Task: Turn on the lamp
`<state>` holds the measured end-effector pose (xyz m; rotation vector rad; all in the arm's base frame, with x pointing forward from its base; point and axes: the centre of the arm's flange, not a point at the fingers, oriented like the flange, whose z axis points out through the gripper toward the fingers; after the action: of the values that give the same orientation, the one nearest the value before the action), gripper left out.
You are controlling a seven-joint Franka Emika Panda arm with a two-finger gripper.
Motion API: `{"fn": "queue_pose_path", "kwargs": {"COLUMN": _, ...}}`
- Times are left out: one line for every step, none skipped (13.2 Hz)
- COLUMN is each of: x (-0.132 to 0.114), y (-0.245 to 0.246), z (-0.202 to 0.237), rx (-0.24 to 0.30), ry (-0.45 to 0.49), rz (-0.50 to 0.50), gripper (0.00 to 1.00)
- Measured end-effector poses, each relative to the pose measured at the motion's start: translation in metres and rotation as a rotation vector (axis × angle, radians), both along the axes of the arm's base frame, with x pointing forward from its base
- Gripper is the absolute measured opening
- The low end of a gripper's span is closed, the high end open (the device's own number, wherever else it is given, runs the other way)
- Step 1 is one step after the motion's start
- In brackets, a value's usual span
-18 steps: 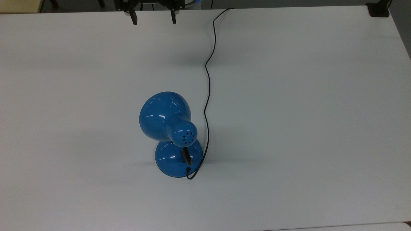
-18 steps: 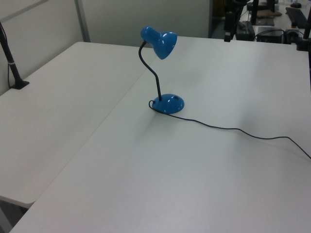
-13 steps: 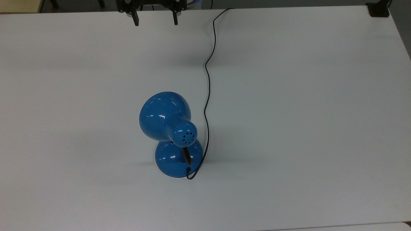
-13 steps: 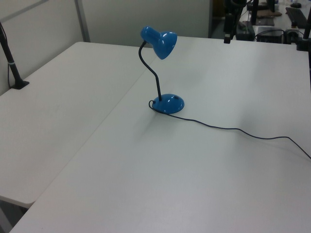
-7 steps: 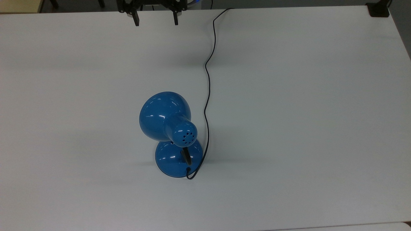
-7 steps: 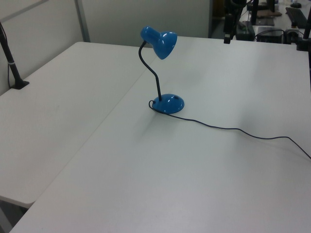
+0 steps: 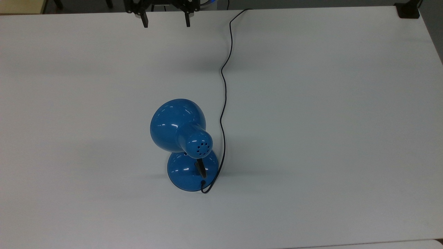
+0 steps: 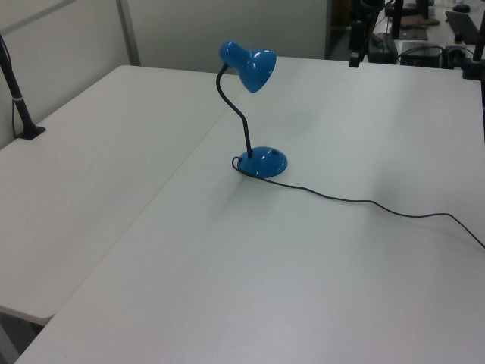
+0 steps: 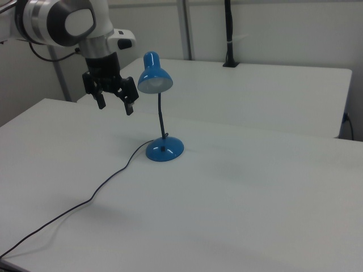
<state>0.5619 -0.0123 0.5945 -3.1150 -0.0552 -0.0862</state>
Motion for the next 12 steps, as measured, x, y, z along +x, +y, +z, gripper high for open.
{"fn": "queue_pose_path", "kwargs": {"x": 0.0, "y": 0.0, "z": 0.0, "rx": -0.001, "ry": 0.0, "rz": 0.0, "gripper": 1.0}}
{"fn": "queue_pose_path", "kwargs": {"x": 0.0, "y": -0.001, "z": 0.0, "rx": -0.001, "ry": 0.0, "rz": 0.001, "gripper": 1.0}}
{"fn": "queue_pose_path", "kwargs": {"x": 0.0, "y": -0.001, "z": 0.0, "rx": -0.004, "ry": -0.001, "rz": 0.031, "gripper": 1.0}}
{"fn": "queue_pose_path", "kwargs": {"x": 0.0, "y": -0.001, "z": 0.0, "rx": -0.009, "ry": -0.003, "rz": 0.106, "gripper": 1.0}}
{"fn": "queue_pose_path", "kwargs": {"x": 0.0, "y": -0.003, "z": 0.0, "rx": -0.016, "ry": -0.004, "rz": 0.201, "gripper": 1.0}}
{"fn": "queue_pose_path", "kwargs": {"x": 0.0, "y": -0.01, "z": -0.001, "rx": -0.023, "ry": -0.006, "rz": 0.323, "gripper": 1.0}}
{"fn": "queue_pose_path", "kwargs": {"x": 0.0, "y": -0.02, "z": -0.003, "rx": -0.028, "ry": -0.005, "rz": 0.405, "gripper": 1.0}}
{"fn": "queue_pose_path", "kwargs": {"x": 0.001, "y": -0.027, "z": -0.007, "rx": -0.028, "ry": 0.002, "rz": 0.437, "gripper": 1.0}}
{"fn": "queue_pose_path", "kwargs": {"x": 0.003, "y": -0.031, "z": -0.013, "rx": -0.026, "ry": 0.012, "rz": 0.445, "gripper": 1.0}}
{"fn": "queue_pose_path", "kwargs": {"x": 0.008, "y": -0.033, "z": -0.024, "rx": -0.024, "ry": 0.026, "rz": 0.446, "gripper": 1.0}}
{"fn": "queue_pose_path", "kwargs": {"x": 0.015, "y": -0.033, "z": -0.034, "rx": -0.025, "ry": 0.026, "rz": 0.446, "gripper": 0.99}}
{"fn": "queue_pose_path", "kwargs": {"x": 0.026, "y": -0.034, "z": -0.052, "rx": -0.031, "ry": 0.014, "rz": 0.444, "gripper": 0.84}}
